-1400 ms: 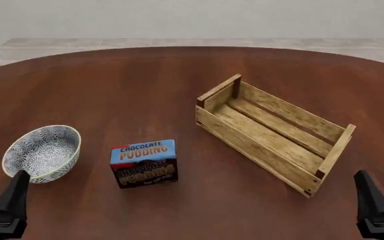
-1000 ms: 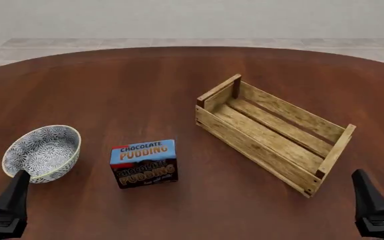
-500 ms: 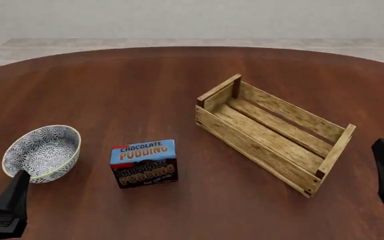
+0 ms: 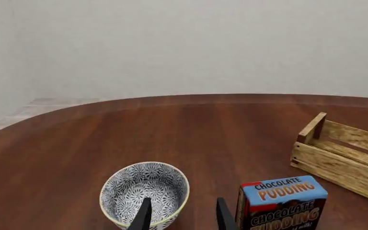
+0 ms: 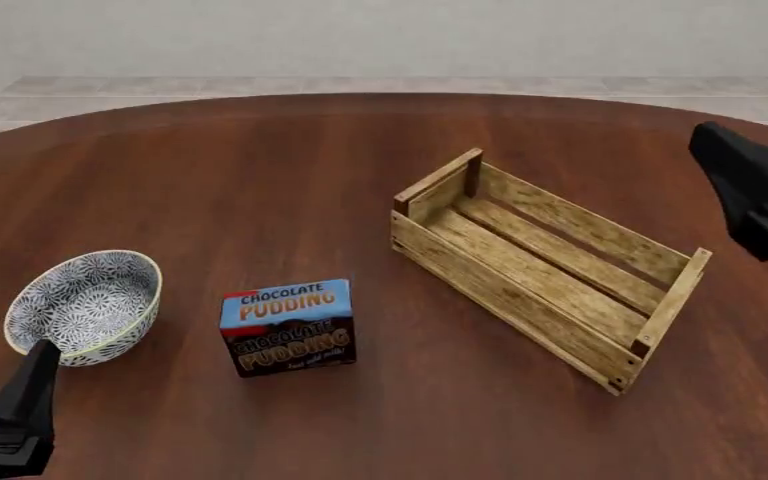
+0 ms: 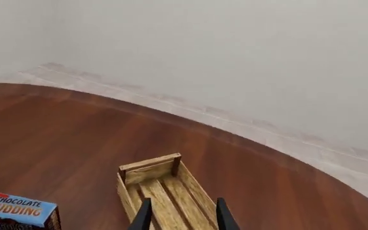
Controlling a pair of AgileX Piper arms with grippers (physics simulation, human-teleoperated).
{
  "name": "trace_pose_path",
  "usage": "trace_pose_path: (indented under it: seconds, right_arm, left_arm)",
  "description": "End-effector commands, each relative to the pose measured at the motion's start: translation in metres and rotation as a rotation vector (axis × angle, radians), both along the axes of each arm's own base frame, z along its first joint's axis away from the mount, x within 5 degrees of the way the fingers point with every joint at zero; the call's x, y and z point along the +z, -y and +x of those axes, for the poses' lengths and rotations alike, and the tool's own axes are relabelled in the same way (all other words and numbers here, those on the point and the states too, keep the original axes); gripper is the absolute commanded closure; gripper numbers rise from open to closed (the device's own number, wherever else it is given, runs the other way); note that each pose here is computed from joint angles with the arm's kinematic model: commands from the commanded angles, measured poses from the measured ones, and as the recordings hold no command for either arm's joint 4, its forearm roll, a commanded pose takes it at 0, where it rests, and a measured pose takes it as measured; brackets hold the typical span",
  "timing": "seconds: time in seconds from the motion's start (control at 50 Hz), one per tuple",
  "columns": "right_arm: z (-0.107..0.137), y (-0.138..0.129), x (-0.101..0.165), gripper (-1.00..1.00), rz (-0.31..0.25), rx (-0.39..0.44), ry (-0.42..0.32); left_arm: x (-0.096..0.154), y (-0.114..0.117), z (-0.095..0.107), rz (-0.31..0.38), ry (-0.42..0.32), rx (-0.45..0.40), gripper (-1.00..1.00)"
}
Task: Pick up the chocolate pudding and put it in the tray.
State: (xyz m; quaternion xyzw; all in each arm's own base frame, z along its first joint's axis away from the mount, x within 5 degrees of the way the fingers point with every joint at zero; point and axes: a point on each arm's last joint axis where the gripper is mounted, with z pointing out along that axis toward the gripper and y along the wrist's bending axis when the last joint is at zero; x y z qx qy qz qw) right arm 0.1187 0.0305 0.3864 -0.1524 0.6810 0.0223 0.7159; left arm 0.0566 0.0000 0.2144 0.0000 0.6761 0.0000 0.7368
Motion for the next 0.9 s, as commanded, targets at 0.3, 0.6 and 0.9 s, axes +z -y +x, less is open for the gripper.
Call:
trace_pose_path:
  seconds: [0.3,0.6,0.9]
  right_arm:
    - [0.054,-0.109,0.058,-1.00,-0.292,0.429,0.057]
    - [0.063,-0.165,0.061,-1.00,-0.384,0.585,0.013]
    - [0.081,-0.205,0.045,-1.00,-0.448,0.646,-0.068]
  left_arm:
    - [0.000,0.000,0.000,0.000,0.000,0.000,-1.00]
    - [0.000,0.000,0.000,0.000,0.000,0.000,-1.00]
    - [0.000,0.000,0.000,0.000,0.000,0.000,-1.00]
